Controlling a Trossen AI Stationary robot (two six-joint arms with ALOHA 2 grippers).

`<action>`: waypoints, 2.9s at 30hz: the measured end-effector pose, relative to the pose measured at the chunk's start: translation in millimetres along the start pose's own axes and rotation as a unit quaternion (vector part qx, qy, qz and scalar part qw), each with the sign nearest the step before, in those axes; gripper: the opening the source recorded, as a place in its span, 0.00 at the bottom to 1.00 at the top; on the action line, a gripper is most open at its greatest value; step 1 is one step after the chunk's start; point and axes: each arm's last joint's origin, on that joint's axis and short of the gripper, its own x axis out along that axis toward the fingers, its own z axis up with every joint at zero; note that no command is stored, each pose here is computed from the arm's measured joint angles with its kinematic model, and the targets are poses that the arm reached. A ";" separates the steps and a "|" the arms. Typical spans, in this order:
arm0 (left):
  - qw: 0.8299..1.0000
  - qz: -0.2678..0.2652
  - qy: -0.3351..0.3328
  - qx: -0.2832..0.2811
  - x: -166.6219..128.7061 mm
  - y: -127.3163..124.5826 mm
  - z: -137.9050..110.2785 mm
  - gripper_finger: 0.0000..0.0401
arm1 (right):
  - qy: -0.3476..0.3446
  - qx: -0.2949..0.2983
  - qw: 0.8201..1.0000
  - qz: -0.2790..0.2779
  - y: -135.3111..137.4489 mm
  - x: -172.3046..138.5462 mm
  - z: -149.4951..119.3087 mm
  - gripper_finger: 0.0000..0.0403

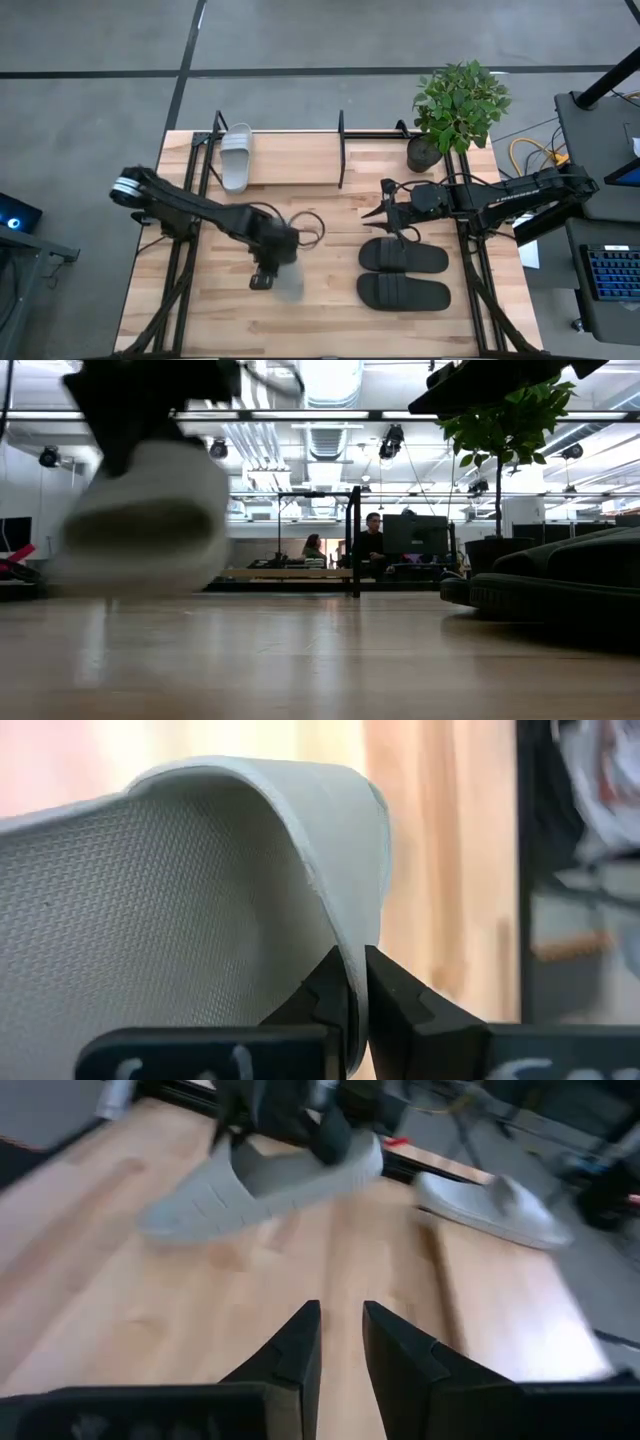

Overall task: Pick and place slides into the shelf
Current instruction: Put the gray slides on the shelf

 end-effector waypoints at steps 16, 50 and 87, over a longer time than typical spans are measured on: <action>0.916 0.313 -0.238 0.077 -82.7 -3.0 -5.5 0.00 | -0.051 -0.003 0.997 -0.052 -5.4 -0.9 11.3 0.17; 0.773 0.483 -0.395 0.119 -104.7 -8.1 23.7 0.00 | -0.238 0.020 0.963 -0.128 -15.8 -1.4 44.8 0.46; 0.733 0.514 -0.407 0.180 -87.6 -8.4 48.2 0.00 | -0.229 0.045 0.950 -0.206 -17.9 37.3 48.2 0.43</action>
